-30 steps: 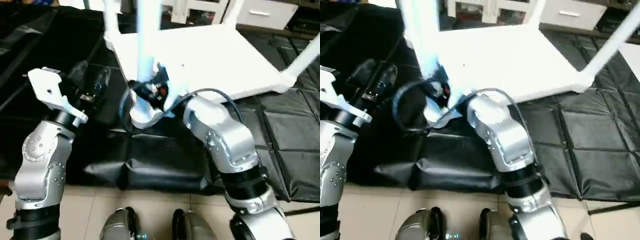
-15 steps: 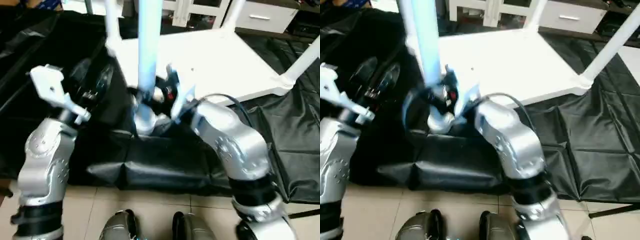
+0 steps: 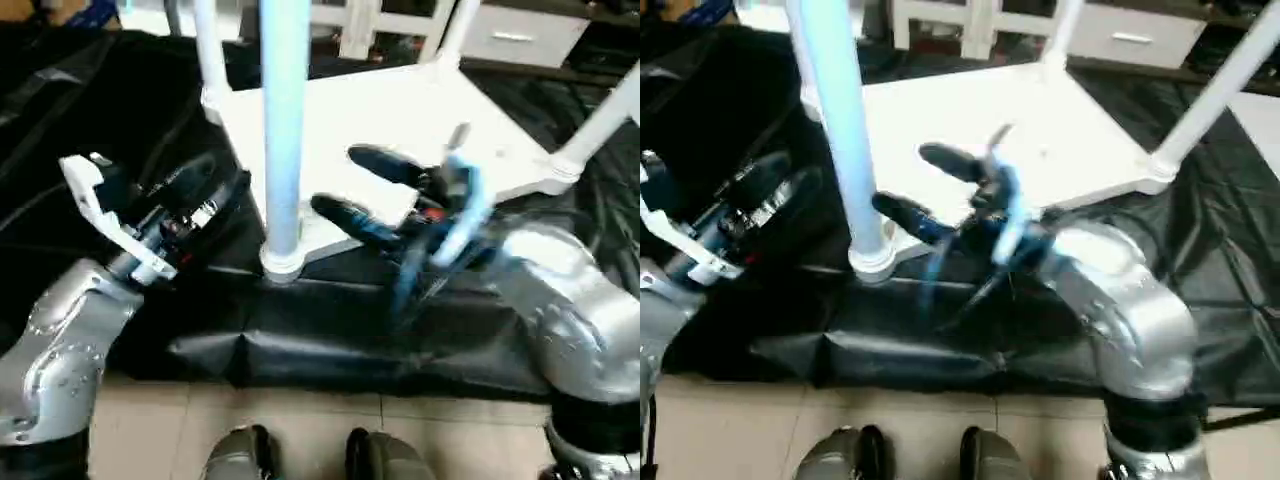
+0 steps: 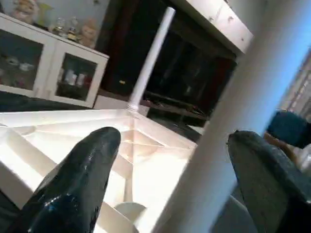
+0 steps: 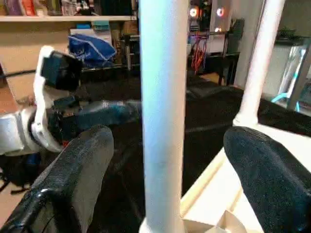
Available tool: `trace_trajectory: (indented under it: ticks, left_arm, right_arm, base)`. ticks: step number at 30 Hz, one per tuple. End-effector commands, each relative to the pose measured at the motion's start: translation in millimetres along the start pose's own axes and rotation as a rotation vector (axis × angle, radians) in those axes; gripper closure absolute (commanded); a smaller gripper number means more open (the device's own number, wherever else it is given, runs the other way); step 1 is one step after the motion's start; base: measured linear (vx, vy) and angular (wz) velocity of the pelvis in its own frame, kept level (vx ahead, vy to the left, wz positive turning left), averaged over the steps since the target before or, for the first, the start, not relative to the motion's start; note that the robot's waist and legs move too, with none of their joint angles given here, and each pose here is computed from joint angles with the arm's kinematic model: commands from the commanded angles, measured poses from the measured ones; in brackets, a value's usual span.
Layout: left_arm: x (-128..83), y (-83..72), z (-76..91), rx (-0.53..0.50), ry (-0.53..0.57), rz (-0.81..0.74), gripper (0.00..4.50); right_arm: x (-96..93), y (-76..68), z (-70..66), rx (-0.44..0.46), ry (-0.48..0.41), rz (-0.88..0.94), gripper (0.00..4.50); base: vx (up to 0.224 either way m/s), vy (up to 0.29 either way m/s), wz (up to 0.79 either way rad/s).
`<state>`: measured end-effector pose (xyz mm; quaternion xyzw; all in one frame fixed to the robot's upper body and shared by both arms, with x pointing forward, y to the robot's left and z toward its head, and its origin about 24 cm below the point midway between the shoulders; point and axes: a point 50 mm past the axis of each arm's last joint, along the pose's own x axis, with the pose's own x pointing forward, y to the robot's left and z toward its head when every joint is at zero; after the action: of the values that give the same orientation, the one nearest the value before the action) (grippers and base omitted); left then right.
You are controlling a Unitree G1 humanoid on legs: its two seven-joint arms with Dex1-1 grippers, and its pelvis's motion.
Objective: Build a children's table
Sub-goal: Flip table
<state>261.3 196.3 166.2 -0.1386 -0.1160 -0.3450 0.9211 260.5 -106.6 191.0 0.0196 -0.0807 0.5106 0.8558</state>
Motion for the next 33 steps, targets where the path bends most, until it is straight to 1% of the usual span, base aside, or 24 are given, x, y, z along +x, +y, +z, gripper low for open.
trace_trajectory:
  ticks: [1, 2, 4, 5, 6, 8, 10, 11, 12, 13, 14, 15, 18, 23, 24, 26, 28, 30, 31, 33]
  left_arm:
    - [-6, -1.3, 7.2, -0.024, 0.006, -0.058, 0.16]
    - [-9, -6.5, 10.6, -0.065, 0.012, -0.117, 0.04]
    - [-11, -10.4, 12.6, -0.092, 0.021, -0.157, 0.04]
    - [-14, -15.7, 12.8, -0.113, 0.060, -0.200, 0.04]
    - [-14, -16.3, 12.6, -0.113, 0.068, -0.203, 0.04]
    - [-12, -17.9, 8.7, -0.071, 0.093, -0.192, 0.04]
    - [-4, -18.9, 2.4, -0.032, 0.089, -0.153, 0.04]
    - [2, -17.3, -0.9, -0.001, 0.087, -0.117, 0.04]
    - [2, -17.3, -0.9, -0.001, 0.087, -0.117, 0.04]
    - [10, -12.1, -6.2, 0.039, 0.099, -0.054, 0.04]
    - [17, -8.6, -10.1, 0.048, 0.088, -0.008, 0.04]
    - [18, -8.3, -10.6, 0.044, 0.083, -0.002, 0.04]
    - [25, -12.3, -13.6, 0.025, 0.078, -0.015, 0.04]
    - [41, -31.3, -24.3, -0.030, 0.060, -0.100, 0.04]
    - [43, -32.7, -26.4, -0.025, 0.064, -0.102, 0.04]
    - [50, -29.9, -35.7, 0.035, 0.098, -0.047, 0.04]
    - [53, -26.7, -36.9, 0.062, 0.099, -0.013, 0.04]
    - [58, -19.0, -38.0, 0.102, 0.097, 0.066, 0.04]
    - [61, -12.6, -37.3, 0.126, 0.085, 0.129, 0.04]
    - [62, -8.9, -36.6, 0.142, 0.080, 0.164, 0.04]
  right_arm:
    - [-15.5, -0.2, -5.9, -0.029, 0.040, -0.022, 0.46]
    - [-24.9, -5.4, -13.2, -0.047, 0.095, -0.077, 0.46]
    - [-32.3, -10.6, -17.5, -0.059, 0.130, -0.128, 0.46]
    - [-49.4, -27.4, -25.1, -0.067, 0.182, -0.277, 0.46]
    - [-52.4, -30.1, -26.2, -0.066, 0.189, -0.302, 0.46]
    - [-62.3, -38.6, -30.3, -0.084, 0.221, -0.385, 0.46]
    - [-73.0, -44.2, -35.8, -0.115, 0.263, -0.445, 0.46]
    - [-75.9, -45.4, -37.1, -0.125, 0.275, -0.461, 0.46]
    - [-75.9, -45.4, -37.1, -0.125, 0.275, -0.461, 0.46]
    - [-79.2, -46.0, -37.9, -0.128, 0.279, -0.483, 0.46]
    - [-83.1, -45.8, -38.3, -0.134, 0.282, -0.504, 0.46]
    - [-84.0, -45.7, -38.4, -0.136, 0.283, -0.508, 0.46]
    - [-90.5, -46.7, -39.2, -0.141, 0.293, -0.537, 0.46]
    - [-105.3, -53.7, -42.2, -0.155, 0.313, -0.619, 0.46]
    - [-106.6, -54.8, -42.0, -0.160, 0.316, -0.629, 0.46]
    - [-108.6, -57.0, -40.4, -0.173, 0.316, -0.650, 0.46]
    - [-108.2, -56.7, -40.1, -0.172, 0.313, -0.649, 0.46]
    - [-107.2, -55.2, -40.3, -0.173, 0.311, -0.646, 0.46]
    - [-105.9, -53.5, -40.8, -0.175, 0.309, -0.642, 0.46]
    - [-105.2, -51.8, -41.9, -0.174, 0.310, -0.637, 0.46]
  base:
    - [0.000, 0.000, 0.00]
    - [0.000, 0.000, 0.00]
    - [0.000, 0.000, 0.00]
    - [0.000, 0.000, 0.00]
    - [0.000, 0.000, 0.00]
    - [0.000, 0.000, 0.00]
    - [0.000, 0.000, 0.00]
    - [0.000, 0.000, 0.00]
    - [0.000, 0.000, 0.00]
    - [0.000, 0.000, 0.00]
    - [0.000, 0.000, 0.00]
    - [0.000, 0.000, 0.00]
    - [0.000, 0.000, 0.00]
    - [0.000, 0.000, 0.00]
    - [-0.100, 0.011, -0.02]
    - [-0.096, -0.014, 0.12]
    - [0.058, -0.150, 0.41]
    - [0.068, -0.090, 0.17]
    - [0.005, -0.042, 0.21]
    - [-0.085, -0.021, 0.24]
